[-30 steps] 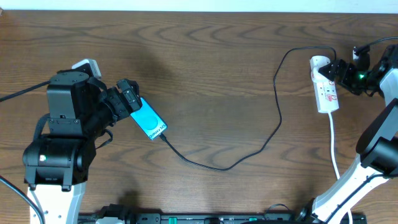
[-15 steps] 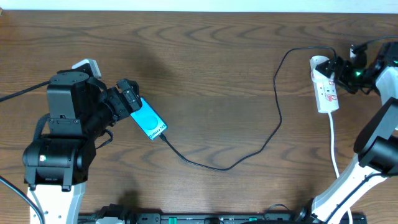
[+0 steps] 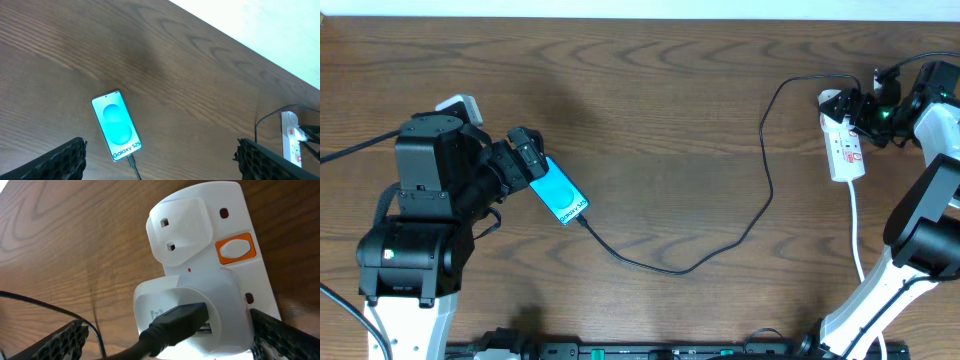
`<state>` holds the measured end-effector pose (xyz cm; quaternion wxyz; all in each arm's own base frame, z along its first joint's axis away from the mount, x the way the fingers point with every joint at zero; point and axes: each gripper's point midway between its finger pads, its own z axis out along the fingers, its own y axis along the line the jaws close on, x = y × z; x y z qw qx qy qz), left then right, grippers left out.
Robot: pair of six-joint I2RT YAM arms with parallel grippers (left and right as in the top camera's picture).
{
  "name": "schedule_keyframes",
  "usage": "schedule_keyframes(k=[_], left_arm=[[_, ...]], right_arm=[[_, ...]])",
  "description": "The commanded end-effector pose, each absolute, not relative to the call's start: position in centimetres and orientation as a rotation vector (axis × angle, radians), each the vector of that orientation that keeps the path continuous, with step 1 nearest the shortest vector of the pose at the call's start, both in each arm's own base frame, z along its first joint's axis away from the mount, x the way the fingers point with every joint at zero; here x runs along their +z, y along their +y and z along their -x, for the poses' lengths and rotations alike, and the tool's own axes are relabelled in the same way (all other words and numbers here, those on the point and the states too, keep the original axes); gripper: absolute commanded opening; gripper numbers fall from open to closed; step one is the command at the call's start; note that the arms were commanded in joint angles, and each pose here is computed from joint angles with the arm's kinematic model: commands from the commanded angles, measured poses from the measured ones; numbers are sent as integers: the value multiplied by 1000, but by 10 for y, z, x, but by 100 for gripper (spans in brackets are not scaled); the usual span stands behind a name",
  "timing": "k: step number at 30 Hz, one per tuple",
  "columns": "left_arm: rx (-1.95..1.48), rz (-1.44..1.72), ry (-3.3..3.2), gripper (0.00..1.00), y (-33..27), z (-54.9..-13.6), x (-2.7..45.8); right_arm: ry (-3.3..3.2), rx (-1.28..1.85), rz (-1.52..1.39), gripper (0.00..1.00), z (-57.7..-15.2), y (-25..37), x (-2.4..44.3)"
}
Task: Plug charger to phone and switch on socket
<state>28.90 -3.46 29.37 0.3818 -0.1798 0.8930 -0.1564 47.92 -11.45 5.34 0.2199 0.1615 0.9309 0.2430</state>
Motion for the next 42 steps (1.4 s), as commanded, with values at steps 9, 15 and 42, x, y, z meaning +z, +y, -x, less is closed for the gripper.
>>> schedule_keyframes(k=[9, 15, 42], left_arm=[[-381, 435, 2262, 95, -33, -290, 301], [-381, 435, 2262, 95, -33, -290, 301], [-381, 435, 2262, 95, -33, -290, 301]], right_arm=[[2541, 699, -509, 99, -483, -119, 61], [2535, 696, -507, 99, -484, -120, 61], [2573, 656, -523, 99, -479, -130, 72]])
